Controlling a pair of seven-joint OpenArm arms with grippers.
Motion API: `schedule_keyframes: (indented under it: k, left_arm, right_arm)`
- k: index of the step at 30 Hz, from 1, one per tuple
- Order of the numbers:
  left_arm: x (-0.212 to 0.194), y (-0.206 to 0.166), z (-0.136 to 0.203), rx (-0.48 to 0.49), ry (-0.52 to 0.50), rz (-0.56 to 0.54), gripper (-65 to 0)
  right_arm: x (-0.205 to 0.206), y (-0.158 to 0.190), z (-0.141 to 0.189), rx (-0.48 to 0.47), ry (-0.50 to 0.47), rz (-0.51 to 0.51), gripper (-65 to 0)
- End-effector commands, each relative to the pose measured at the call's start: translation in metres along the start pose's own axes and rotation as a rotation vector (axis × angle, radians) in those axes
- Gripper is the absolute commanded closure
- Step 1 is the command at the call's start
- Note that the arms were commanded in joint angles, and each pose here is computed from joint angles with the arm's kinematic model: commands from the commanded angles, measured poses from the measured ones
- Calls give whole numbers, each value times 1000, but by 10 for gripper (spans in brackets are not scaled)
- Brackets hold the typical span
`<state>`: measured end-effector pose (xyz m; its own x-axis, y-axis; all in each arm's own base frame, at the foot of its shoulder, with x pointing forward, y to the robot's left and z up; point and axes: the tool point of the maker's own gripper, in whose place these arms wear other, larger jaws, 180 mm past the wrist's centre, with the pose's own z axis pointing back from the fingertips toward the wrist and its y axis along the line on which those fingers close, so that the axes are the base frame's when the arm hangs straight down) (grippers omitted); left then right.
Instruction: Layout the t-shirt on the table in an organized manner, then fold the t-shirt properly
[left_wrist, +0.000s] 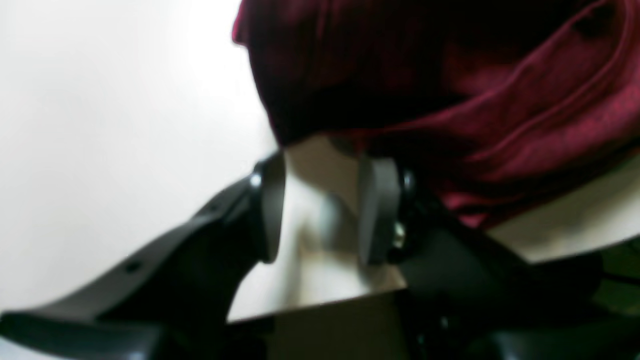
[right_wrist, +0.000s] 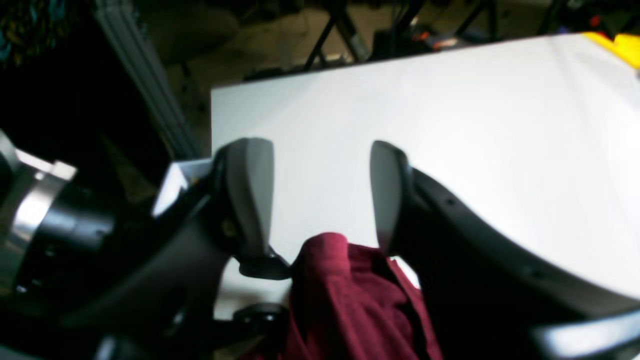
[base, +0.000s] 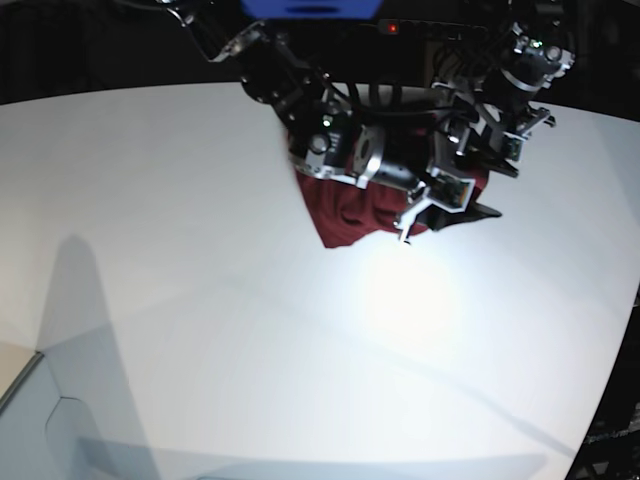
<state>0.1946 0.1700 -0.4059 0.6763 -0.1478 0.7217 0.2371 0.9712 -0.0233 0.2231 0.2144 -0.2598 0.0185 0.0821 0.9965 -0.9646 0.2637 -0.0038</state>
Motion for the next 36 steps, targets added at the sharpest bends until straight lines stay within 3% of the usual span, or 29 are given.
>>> schedule_keyframes:
  k: [1, 5, 11, 21, 27, 33, 36]
  left_arm:
    - [13, -1, 5, -6, -49, -8, -236]
    - [16, -9, 16, -20, -61, -27, -236]
    - [5, -38, 31, -152, -33, -110, -236]
    - [2, -45, 44, -170, -29, -121, -236]
    - [14, 5, 55, -15, -73, -67, -235]
    - [61, 62, 83, 97, -279, 92, -235]
    - [83, 81, 94, 134, -374, 131, -235]
  right_arm:
    - [26, 3, -2, 21, -85, 9, -333]
    - [19, -8, 6, -4, -65, 13, -333]
    - [9, -23, 16, -46, -43, 10, -331]
    - [-5, -50, 33, -122, -7, -4, -331]
    - [-34, -72, 44, -184, 45, -68, -323]
    - [-73, -74, 51, -197, 124, -142, -212]
    - [-84, -64, 53, -192, 138, -174, -194]
